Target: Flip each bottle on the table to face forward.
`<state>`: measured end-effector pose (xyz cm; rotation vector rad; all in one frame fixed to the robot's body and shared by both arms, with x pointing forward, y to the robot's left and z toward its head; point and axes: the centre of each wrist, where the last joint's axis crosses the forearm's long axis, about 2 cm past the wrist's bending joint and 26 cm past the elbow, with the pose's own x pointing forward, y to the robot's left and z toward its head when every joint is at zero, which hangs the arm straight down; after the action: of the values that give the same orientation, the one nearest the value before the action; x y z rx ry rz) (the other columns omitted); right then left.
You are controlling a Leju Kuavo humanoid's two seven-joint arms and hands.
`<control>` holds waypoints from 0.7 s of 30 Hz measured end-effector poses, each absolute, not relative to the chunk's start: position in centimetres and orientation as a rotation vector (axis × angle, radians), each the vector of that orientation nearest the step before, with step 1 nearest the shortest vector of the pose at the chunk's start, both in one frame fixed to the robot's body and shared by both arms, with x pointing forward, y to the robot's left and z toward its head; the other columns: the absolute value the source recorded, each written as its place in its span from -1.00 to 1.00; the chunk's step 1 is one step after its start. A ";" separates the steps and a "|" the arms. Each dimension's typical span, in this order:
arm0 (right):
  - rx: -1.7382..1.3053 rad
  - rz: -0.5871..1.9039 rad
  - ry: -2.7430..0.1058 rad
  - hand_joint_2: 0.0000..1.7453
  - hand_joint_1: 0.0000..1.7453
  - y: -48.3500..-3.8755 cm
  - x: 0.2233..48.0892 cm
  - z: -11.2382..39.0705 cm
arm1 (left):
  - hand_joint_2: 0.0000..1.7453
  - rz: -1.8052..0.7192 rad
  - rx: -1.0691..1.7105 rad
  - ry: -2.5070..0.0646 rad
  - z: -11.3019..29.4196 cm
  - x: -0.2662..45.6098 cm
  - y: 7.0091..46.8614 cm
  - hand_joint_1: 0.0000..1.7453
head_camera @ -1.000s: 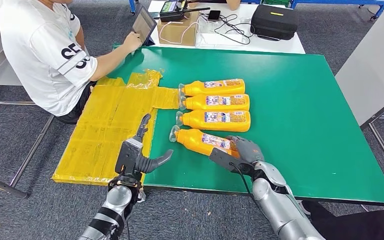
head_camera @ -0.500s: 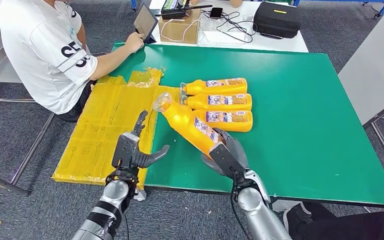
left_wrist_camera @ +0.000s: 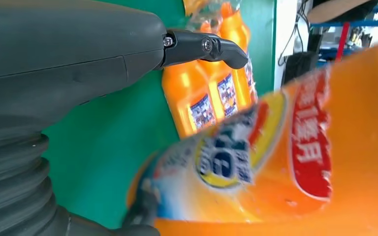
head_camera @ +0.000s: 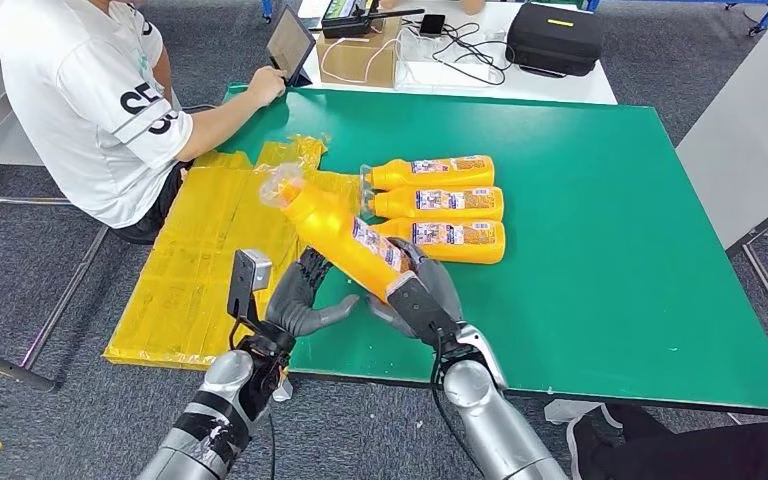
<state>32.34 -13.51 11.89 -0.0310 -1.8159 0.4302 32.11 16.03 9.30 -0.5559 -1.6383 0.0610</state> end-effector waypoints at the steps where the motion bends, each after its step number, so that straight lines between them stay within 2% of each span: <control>1: -0.019 0.423 -1.813 1.00 1.00 -13.1 32.3 11.9 | 1.00 0.065 -0.563 -1.636 9.4 32.2 16.0 -1.00; 10: 0.056 0.485 -1.778 1.00 1.00 -10.3 30.9 11.1 | 1.00 0.091 -0.500 -1.665 9.4 31.8 15.7 -1.00; 21: 0.063 0.519 -1.752 1.00 1.00 -9.6 30.0 10.5 | 1.00 0.108 -0.447 -1.683 9.1 31.0 15.8 -1.00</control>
<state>30.01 -9.65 10.46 0.0629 -1.7519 0.5187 31.00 15.81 9.12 -0.4469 -1.6831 0.1077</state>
